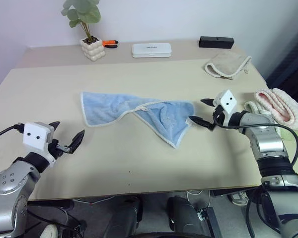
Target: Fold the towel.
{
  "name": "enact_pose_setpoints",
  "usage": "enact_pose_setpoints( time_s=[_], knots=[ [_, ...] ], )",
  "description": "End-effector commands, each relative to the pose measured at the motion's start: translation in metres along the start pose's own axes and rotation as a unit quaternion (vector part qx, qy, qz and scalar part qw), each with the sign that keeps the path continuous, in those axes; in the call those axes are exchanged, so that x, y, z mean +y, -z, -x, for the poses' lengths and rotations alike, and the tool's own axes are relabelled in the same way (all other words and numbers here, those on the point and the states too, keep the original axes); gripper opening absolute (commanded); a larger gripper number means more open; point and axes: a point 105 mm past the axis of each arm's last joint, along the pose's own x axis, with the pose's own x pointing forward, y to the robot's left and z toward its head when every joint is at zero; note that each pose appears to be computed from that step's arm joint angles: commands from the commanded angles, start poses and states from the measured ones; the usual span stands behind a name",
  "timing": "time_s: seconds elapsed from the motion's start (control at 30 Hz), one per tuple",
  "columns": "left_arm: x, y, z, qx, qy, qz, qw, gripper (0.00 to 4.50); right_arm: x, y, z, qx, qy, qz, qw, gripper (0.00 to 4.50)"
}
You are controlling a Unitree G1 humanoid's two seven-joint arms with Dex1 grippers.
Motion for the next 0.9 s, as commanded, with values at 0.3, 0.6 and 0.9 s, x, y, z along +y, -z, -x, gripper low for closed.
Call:
enact_pose_setpoints(
  time_s=[0.3, 0.6, 0.9],
  knots=[
    [-0.053, -0.009, -0.012, -0.01, 0.114, -0.037, 0.993, 4.49, 0.001, -0.025, -0.003, -0.033, 0.01, 0.017, 0.999, 4.5],
    [-0.031, 0.017, -0.043, 0.06, 0.098, -0.151, 0.982, 4.49, 0.021, -0.025, -0.009, -0.05, 0.011, 0.003, 0.999, 4.5],
    [-0.013, 0.037, -0.084, 0.095, 0.121, -0.172, 0.973, 4.49, 0.031, -0.03, -0.004, -0.058, 0.03, -0.014, 0.998, 4.5]
  ],
)
